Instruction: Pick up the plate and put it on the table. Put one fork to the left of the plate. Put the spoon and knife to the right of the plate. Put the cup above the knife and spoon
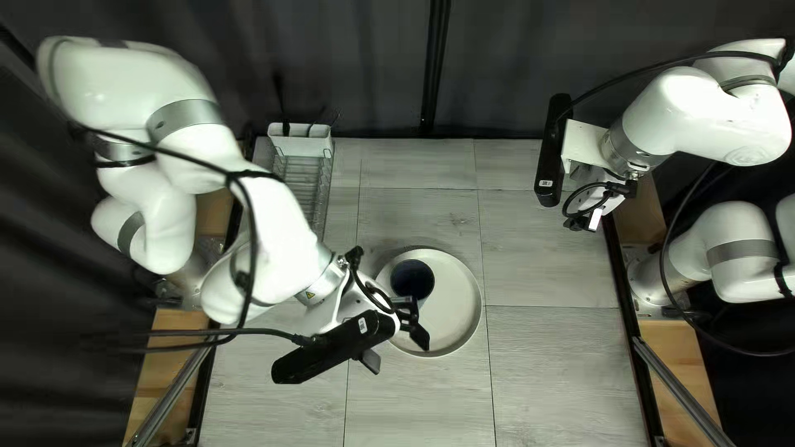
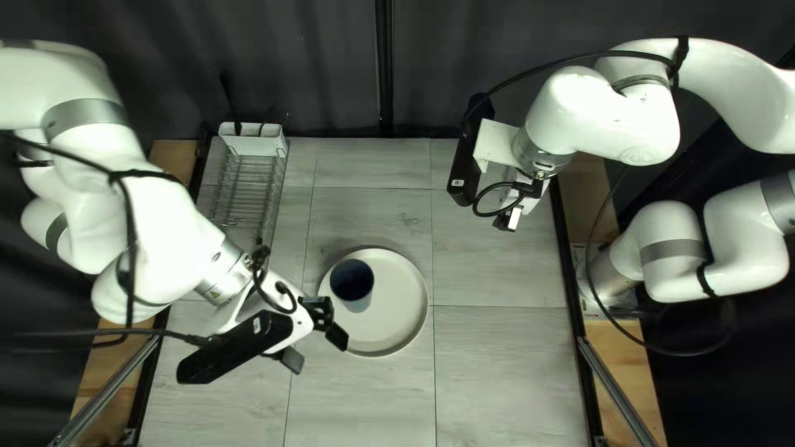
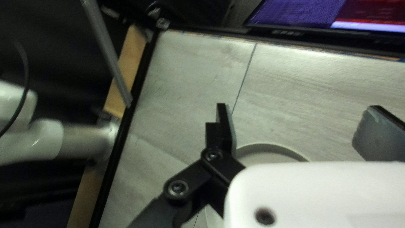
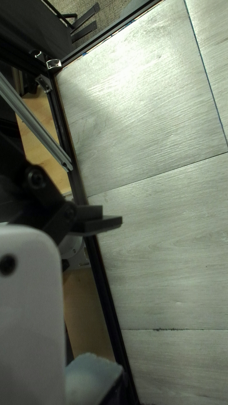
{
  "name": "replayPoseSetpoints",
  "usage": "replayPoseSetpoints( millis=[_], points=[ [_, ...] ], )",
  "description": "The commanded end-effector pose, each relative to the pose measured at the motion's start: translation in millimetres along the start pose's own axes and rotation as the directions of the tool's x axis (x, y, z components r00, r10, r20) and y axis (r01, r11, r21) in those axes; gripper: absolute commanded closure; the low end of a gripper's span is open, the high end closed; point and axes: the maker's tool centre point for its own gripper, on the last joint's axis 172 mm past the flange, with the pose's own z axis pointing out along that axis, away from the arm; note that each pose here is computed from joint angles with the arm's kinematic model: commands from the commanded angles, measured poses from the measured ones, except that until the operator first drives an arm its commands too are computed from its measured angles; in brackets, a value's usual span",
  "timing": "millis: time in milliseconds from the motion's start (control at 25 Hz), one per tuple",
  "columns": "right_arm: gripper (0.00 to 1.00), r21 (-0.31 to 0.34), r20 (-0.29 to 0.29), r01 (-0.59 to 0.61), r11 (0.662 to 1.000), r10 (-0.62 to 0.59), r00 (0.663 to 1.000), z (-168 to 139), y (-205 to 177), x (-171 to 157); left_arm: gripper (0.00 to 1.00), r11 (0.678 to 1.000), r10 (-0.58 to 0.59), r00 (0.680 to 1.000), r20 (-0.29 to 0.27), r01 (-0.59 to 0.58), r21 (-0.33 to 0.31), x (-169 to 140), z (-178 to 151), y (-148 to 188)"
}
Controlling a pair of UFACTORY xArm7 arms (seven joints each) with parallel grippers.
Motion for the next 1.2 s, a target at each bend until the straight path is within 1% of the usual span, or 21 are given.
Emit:
replayPoseSetpoints(
  millis=[40,680,720,760,800,840,880,920,960,1080,1200],
  points=[
    [0.00,0.000,0.000,0.000,1.000,0.000,1.000,0.0,0.0,0.0,0.00,1.000,0.000,1.000,0.000,0.000,0.000,0.0,0.0,0.0],
    [0.00,0.000,0.000,0.000,1.000,0.000,1.000,0.0,0.0,0.0,0.00,1.000,0.000,1.000,0.000,0.000,0.000,0.0,0.0,0.0],
    [0.00,0.000,0.000,0.000,1.000,0.000,1.000,0.0,0.0,0.0,0.00,1.000,-0.009,1.000,-0.001,0.009,0.020,-3.5,-7.5,2.1],
    [0.00,0.000,0.000,0.000,1.000,0.000,1.000,0.0,0.0,0.0,0.00,0.996,-0.073,0.996,0.043,0.071,0.050,-16.1,-21.6,-5.4],
    [0.00,0.000,0.000,0.000,1.000,0.000,1.000,0.0,0.0,0.0,0.00,0.992,-0.107,0.992,0.067,0.102,0.079,-27.2,-35.1,-13.3],
    [0.00,0.000,0.000,0.000,1.000,0.000,1.000,0.0,0.0,0.0,0.00,0.989,-0.124,0.989,0.080,0.116,0.096,-33.8,-43.0,-17.8],
    [0.00,0.000,0.000,0.000,1.000,0.000,1.000,0.0,0.0,0.0,0.00,0.982,-0.148,0.983,0.105,0.134,0.131,-48.1,-59.5,-26.6],
    [0.00,0.000,0.000,0.000,1.000,0.000,1.000,0.0,0.0,0.0,0.00,0.979,-0.158,0.981,0.115,0.140,0.150,-56.5,-68.5,-31.2],
    [0.00,0.000,0.000,0.000,1.000,0.000,1.000,0.0,0.0,0.0,0.00,0.973,-0.167,0.978,0.123,0.143,0.183,-68.0,-80.1,-38.1],
    [0.00,0.000,0.000,0.000,1.000,0.000,1.000,0.0,0.0,0.0,0.00,0.962,-0.164,0.980,0.116,0.132,0.238,-86.7,-98.3,-50.2],
    [0.00,0.000,0.000,0.000,1.000,0.000,1.000,0.0,0.0,0.0,0.00,0.954,-0.151,0.983,0.107,0.117,0.274,-106.4,-112.5,-60.9]
  ],
)
